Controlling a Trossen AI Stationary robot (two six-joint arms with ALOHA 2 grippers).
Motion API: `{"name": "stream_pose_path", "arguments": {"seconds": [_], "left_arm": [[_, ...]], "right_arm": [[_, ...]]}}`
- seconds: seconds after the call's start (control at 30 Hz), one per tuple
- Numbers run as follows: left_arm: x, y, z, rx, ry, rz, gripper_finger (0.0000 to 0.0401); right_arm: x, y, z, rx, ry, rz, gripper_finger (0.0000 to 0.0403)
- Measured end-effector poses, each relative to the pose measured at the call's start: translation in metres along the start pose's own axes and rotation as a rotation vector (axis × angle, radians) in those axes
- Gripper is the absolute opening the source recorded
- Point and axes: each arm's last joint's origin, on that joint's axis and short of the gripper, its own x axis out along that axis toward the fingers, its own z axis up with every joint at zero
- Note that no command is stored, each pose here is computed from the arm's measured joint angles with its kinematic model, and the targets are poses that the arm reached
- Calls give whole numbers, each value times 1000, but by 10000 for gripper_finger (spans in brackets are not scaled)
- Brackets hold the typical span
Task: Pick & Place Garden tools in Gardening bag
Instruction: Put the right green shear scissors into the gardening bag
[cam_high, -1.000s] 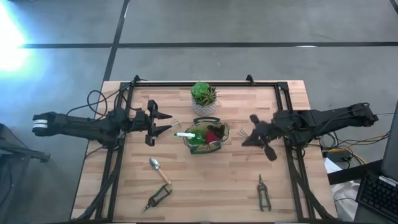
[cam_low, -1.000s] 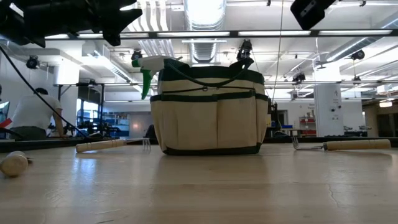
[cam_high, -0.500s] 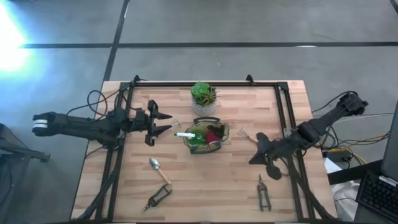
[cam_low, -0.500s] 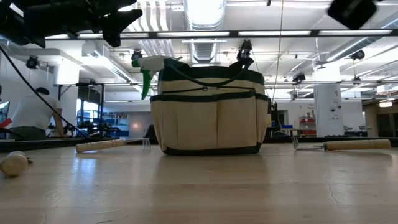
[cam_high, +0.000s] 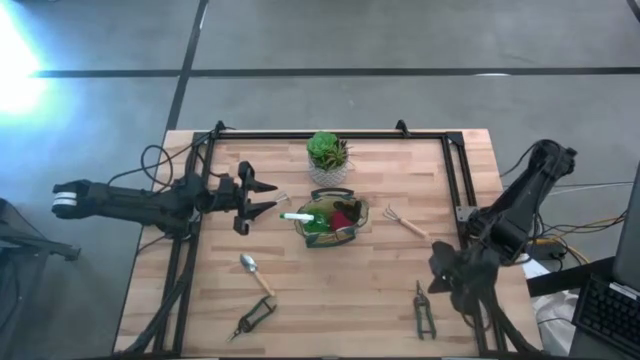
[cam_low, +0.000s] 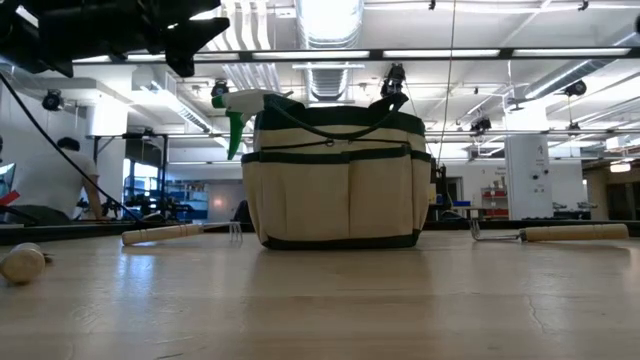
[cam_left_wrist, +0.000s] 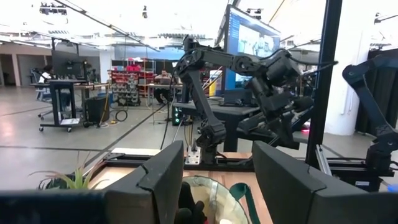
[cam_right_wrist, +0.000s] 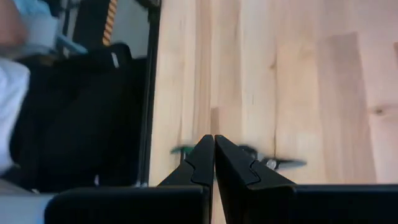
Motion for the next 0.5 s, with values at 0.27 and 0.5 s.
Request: {"name": "stream_pose_path", "arguments": {"seconds": [0.27,0.5], "left_arm": [[0,0,-2,-1,14,0,195],[0,0,-2,-1,22,1,195]], "right_arm": [[38,-2,-14,-15,196,-109,9],[58,3,-18,-7,330,-109,26]]}}
